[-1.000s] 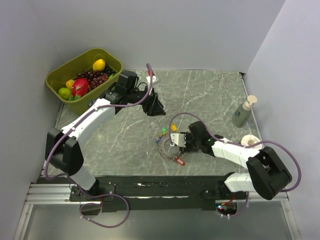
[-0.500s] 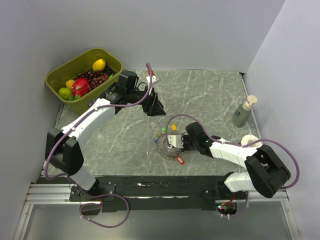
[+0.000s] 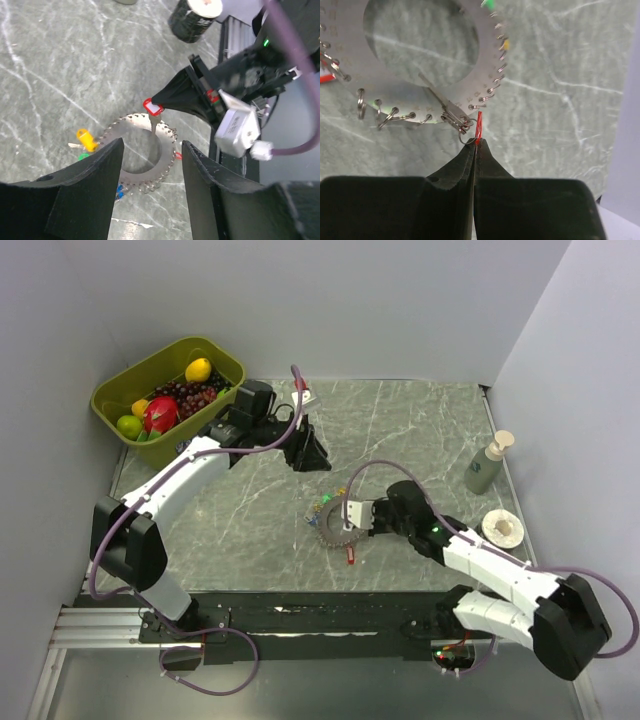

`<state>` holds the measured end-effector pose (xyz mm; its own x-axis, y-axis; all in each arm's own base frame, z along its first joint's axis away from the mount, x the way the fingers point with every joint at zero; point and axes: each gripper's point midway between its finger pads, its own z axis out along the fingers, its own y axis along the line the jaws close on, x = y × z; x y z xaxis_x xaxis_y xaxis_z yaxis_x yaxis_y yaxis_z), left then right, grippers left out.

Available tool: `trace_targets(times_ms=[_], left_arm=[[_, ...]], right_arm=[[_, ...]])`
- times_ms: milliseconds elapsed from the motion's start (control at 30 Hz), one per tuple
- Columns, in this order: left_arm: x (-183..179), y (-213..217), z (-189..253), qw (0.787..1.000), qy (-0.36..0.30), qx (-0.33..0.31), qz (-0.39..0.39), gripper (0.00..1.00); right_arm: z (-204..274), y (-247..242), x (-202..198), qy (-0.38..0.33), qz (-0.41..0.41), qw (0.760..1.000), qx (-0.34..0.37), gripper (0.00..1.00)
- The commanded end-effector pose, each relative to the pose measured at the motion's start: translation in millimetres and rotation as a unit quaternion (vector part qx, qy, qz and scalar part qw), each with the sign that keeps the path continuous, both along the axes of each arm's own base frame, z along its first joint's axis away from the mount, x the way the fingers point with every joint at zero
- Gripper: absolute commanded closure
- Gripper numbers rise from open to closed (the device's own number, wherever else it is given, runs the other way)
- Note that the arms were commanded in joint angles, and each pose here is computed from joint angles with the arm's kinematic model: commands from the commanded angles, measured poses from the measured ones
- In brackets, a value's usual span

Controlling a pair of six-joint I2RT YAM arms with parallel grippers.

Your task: Remove the keys from the keyring

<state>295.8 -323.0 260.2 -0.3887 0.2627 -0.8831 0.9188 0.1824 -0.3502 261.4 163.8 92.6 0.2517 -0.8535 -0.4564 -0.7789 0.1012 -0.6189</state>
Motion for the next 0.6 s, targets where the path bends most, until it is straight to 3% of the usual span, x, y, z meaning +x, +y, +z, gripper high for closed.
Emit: trace_targets(times_ms=[0, 267, 567], left_arm=[[-18, -1, 23, 0.998, -0.015, -0.040, -0.048, 0.44], [-42, 0, 31, 0.993, -0.003, -0.060, -0.105, 0.46], [-51, -4, 50, 0.991, -0.018, -0.077, -0.109, 0.46]], right_arm=[[58, 20, 1, -0.021, 0.013, 0.997, 0.070, 1.00], [121, 35, -4, -0.033, 0.026, 0.989, 0.142, 1.00], [169, 37, 23, -0.018, -0.063, 0.981, 0.181, 1.00]])
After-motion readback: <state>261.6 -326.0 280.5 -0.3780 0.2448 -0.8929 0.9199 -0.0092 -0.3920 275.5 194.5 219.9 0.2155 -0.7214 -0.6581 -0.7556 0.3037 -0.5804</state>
